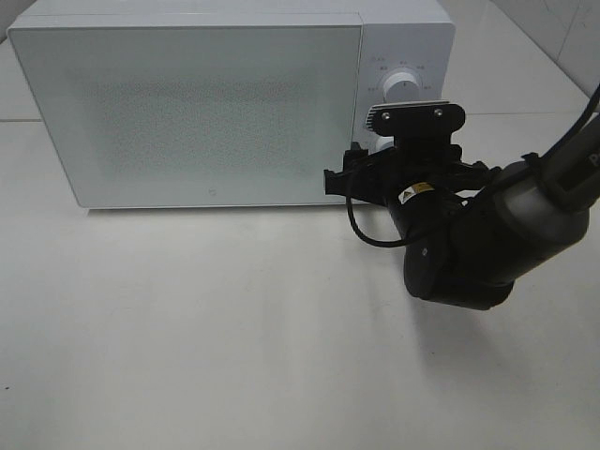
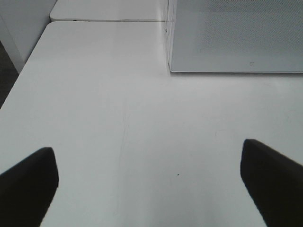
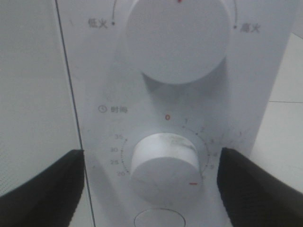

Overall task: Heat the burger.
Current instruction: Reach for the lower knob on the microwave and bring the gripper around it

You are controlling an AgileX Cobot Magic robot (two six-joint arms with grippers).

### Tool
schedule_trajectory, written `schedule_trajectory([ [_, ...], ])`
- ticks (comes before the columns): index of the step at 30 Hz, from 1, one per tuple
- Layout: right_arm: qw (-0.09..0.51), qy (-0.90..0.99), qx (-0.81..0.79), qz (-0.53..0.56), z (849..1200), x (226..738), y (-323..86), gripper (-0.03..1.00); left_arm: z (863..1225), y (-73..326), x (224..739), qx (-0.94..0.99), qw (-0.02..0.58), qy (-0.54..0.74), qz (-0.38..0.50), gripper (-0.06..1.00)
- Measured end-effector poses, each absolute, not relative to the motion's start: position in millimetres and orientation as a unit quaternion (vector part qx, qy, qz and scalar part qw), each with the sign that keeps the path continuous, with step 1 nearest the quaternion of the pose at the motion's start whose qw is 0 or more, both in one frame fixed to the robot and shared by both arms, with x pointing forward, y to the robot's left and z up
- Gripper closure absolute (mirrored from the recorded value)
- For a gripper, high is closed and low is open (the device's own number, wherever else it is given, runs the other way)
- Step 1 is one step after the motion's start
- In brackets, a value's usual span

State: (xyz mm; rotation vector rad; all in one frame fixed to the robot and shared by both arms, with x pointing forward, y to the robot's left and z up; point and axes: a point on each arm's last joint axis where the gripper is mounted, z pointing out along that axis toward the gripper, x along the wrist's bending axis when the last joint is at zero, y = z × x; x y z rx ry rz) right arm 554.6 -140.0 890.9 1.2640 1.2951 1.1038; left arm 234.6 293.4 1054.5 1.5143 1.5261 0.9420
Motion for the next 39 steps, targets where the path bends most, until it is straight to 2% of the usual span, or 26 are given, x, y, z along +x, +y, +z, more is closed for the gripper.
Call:
schedule_trajectory([
  [28,0.502,0.514,0.530,0.451,889.9,557.6,-141.9,0.22,1054.5,293.4,234.6,0.595,0.387,0.600,0.370,-0.02],
  [32,0.502,0.514,0.530,0.451,889.9,557.6,-141.9,0.25,1054.5,293.4,234.6,0.595,0.387,0.600,0.370,-0.02],
  [34,0.502,0.514,0.530,0.451,889.9,557.6,-141.9,0.35,1054.5,293.4,234.6,0.595,0.387,0.600,0.370,-0.02],
  [36,0.502,0.514,0.530,0.451,889.9,557.6,-141.9,0.39,1054.5,293.4,234.6,0.595,0.387,0.600,0.370,-0.02],
  [37,0.502,0.514,0.530,0.451,889.9,557.6,-141.9,0.48,1054.5,293.4,234.6,0.595,0.387,0.600,0.370,-0.02],
  [39,0.502,0.514,0.530,0.451,890.0,557.6,-141.9,0.52,1054.5,293.4,234.6,0.595,0.387,0.600,0.370,-0.02],
])
